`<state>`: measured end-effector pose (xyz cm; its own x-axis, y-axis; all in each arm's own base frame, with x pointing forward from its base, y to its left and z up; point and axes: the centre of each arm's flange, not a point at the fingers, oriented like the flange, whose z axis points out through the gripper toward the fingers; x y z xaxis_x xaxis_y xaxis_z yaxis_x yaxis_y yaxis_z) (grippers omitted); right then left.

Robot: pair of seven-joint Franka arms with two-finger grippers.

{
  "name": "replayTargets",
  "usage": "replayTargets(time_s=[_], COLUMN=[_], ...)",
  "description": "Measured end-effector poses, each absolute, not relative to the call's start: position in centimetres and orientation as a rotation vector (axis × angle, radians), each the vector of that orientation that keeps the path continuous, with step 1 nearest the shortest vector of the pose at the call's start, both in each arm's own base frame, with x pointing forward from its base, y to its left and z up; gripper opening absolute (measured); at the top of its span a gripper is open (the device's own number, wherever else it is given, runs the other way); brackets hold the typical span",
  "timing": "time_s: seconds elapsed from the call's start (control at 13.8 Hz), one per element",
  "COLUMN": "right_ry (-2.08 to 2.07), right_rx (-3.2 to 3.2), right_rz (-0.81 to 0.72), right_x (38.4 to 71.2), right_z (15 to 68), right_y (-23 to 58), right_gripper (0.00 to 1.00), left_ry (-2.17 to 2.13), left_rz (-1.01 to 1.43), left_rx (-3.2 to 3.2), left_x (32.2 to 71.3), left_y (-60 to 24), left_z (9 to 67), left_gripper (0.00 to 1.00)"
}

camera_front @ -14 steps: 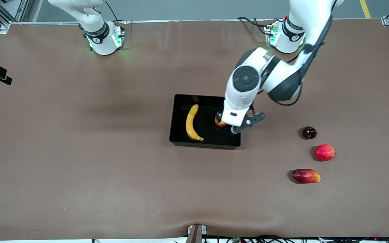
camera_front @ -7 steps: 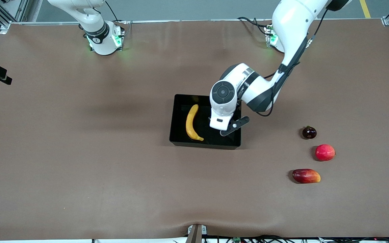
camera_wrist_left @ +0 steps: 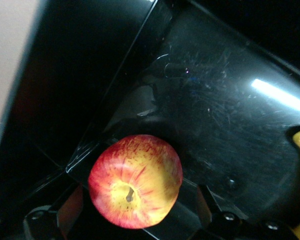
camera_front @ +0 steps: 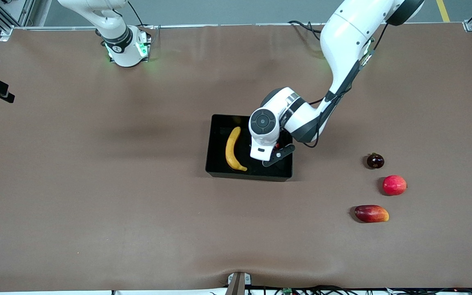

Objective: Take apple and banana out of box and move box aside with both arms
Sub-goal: 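Close the left gripper around the apple inside the box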

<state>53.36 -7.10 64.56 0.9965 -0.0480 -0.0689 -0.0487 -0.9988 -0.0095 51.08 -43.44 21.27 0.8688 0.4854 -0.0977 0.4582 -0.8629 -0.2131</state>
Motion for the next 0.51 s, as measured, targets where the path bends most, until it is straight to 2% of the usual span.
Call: replayTargets(time_s=[0.14, 0.29, 0.43, 0.51], right_ry=[0.076, 0.076, 0.077, 0.077], right_rx=[-3.127, -3.127, -3.127, -3.127], right_rz=[0.112, 0.116, 0.121, 0.124], right_x=[53.39, 53.46, 53.56, 53.63], right_z=[64.43, 64.26, 64.08, 63.96], right_y=[-7.12, -7.12, -7.13, -7.13], right_gripper=[1.00, 1.00, 1.00, 1.00], left_ry=[-0.714, -0.711, -0.716, -0.718], left_rz=[0.193, 0.186, 0.176, 0.168], left_rx=[-2.839, -2.838, -2.845, -2.851], left_x=[50.94, 51.04, 51.35, 51.57], left_y=[-43.41, -43.35, -43.48, -43.56], left_z=[20.04, 19.79, 20.24, 20.57], left_gripper=[1.00, 0.95, 0.80, 0.80])
